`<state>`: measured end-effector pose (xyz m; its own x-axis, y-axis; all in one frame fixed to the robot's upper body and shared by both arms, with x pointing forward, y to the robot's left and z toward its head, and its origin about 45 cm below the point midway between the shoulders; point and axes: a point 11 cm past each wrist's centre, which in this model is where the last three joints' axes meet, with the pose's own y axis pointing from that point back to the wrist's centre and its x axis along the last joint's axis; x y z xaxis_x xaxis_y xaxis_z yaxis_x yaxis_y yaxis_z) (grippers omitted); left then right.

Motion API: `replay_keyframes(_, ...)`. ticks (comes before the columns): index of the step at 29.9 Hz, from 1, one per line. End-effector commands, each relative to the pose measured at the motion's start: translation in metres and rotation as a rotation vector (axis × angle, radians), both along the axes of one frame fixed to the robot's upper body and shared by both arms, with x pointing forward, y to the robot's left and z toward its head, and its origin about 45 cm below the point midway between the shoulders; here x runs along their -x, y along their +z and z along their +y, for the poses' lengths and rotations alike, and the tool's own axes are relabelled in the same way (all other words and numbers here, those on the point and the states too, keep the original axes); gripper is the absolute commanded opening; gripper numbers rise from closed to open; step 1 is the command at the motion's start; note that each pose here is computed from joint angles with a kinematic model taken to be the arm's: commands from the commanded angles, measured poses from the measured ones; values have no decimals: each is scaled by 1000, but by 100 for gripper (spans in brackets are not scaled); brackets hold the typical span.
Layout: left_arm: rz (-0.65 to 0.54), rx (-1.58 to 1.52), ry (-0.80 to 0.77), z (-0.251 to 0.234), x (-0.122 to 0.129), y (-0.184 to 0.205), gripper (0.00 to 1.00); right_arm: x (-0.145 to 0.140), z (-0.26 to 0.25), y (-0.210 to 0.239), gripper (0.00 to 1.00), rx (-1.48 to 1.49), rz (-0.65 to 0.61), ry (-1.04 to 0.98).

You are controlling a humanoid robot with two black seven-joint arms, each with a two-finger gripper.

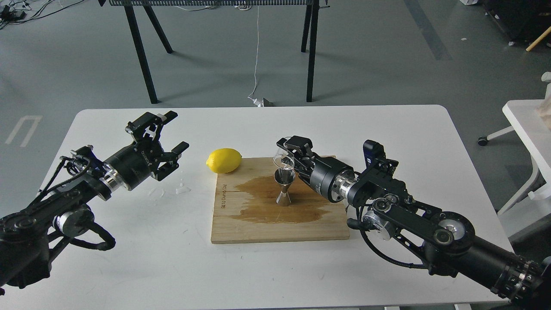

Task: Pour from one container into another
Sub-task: 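Tilt the measuring cup with the right gripper to pour into the jigger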

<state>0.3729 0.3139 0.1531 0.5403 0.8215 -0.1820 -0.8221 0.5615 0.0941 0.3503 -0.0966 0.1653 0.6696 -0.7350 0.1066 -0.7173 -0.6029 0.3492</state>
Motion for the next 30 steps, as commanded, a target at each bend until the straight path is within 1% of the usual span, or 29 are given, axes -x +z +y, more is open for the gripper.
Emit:
replay_keyframes(1, 0, -1, 2, 1, 0, 0, 93, -1, 1, 2, 42, 2, -4, 5)
replay_keyframes(12, 5, -4, 9, 2, 0, -3, 93, 3, 6, -1, 42, 26, -7, 36)
replay_keyframes(24, 6, -1, 9, 2, 0, -3, 93, -5, -3, 5, 42, 80, -40, 55)
replay_keyframes(30, 5, -3, 8, 1, 0, -3, 93, -4, -2, 5, 42, 104, -49, 79)
